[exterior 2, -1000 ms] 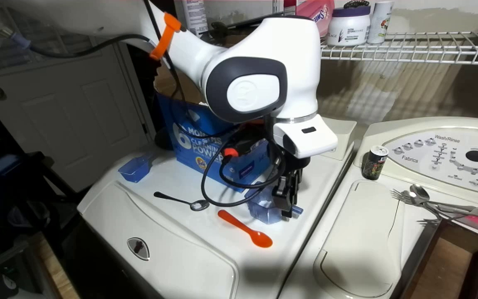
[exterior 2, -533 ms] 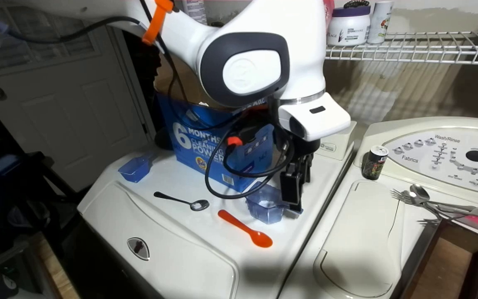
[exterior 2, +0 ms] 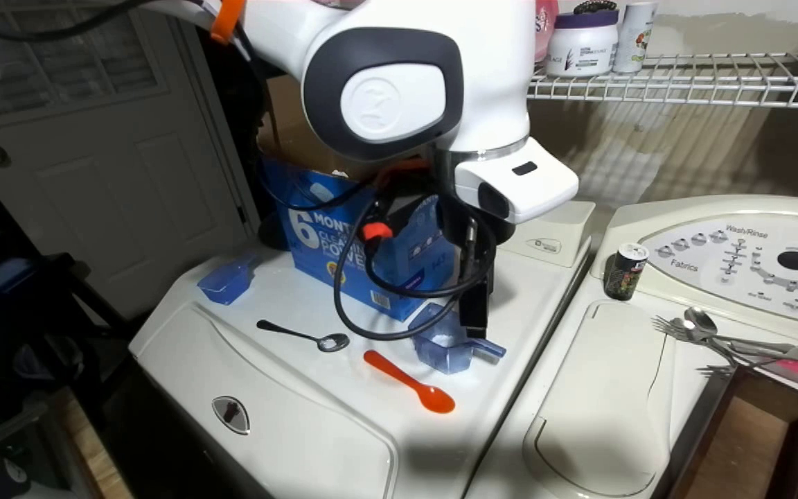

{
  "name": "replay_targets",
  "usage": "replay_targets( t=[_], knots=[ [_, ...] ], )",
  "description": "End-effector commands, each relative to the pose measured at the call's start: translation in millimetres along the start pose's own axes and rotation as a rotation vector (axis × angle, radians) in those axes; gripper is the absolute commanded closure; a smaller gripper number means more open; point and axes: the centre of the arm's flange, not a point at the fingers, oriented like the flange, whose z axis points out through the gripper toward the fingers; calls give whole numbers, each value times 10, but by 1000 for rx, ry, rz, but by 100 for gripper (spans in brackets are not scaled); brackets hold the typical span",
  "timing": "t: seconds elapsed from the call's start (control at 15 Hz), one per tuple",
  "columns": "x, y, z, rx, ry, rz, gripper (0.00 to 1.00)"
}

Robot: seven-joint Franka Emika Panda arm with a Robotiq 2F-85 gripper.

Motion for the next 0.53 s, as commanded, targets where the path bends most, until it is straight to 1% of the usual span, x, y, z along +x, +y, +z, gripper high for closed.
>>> replay_targets(
  t=[0.0, 0.27, 0.47],
  knots=[
    [-216, 56, 59, -8, -22, -79, 0],
    [-328, 74, 151, -13, -20, -130, 0],
    [-362, 74, 185, -10, -16, -141, 0]
  ],
)
